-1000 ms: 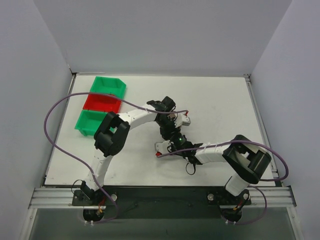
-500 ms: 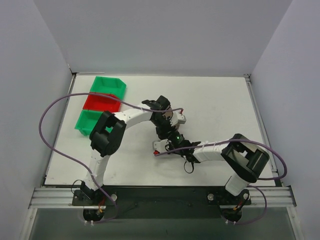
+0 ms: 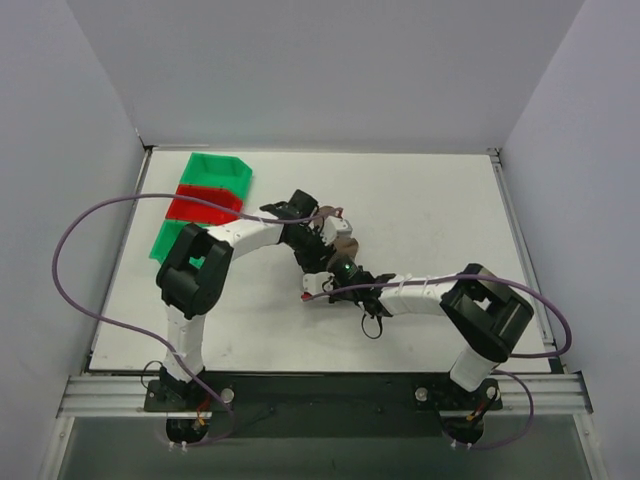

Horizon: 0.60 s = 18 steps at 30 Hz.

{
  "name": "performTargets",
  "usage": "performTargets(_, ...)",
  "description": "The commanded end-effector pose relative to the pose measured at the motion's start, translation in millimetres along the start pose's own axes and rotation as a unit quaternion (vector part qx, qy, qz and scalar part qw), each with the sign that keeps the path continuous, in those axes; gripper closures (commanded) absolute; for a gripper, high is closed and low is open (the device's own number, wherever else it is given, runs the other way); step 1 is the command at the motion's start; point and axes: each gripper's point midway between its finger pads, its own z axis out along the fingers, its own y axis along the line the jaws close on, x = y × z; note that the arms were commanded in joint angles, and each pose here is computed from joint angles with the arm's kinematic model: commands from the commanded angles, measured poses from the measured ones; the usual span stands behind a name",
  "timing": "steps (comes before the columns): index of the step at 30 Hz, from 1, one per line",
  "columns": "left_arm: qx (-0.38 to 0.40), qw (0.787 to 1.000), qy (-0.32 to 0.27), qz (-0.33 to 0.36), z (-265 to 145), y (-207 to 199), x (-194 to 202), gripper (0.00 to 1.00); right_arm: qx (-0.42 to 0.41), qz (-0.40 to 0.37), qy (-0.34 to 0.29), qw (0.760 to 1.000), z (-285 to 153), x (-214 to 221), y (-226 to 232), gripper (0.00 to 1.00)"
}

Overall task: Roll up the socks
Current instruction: Roll the sock at the center of the board.

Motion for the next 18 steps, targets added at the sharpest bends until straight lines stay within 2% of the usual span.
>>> performTargets(1, -0.090, 0.989, -0.110, -0.040, -53.4, 47.1, -34.6, 0.49, -0.126, -0.008, 0.065, 0.990, -5.8, 37.0, 65.2, 1.00)
performTargets(6, -0.134, 0.970, -0.176, -0.096, -101.8, 84.6, -23.5, 0.48, -0.147, -0.002, 0.078, 0.986, -4.5, 39.0, 71.6, 1.00)
performTargets(8, -0.143, 0.965, -0.194, -0.107, -108.7, 91.3, -16.0, 0.48, -0.159, 0.006, 0.076, 0.984, -4.5, 34.6, 69.9, 1.00)
performTargets(16, -0.178, 0.946, -0.249, -0.106, -134.6, 95.1, -1.2, 0.47, -0.243, 0.078, 0.072, 0.964, -16.3, 26.1, 52.2, 1.00)
performTargets(17, -0.180, 0.946, -0.249, -0.107, -133.7, 92.1, 3.4, 0.46, -0.252, 0.087, 0.073, 0.961, -15.4, 25.8, 48.8, 1.00)
performTargets(18, -0.188, 0.942, -0.258, -0.100, -135.4, 93.8, 1.3, 0.35, -0.260, 0.101, 0.075, 0.957, -15.6, 29.0, 44.5, 1.00)
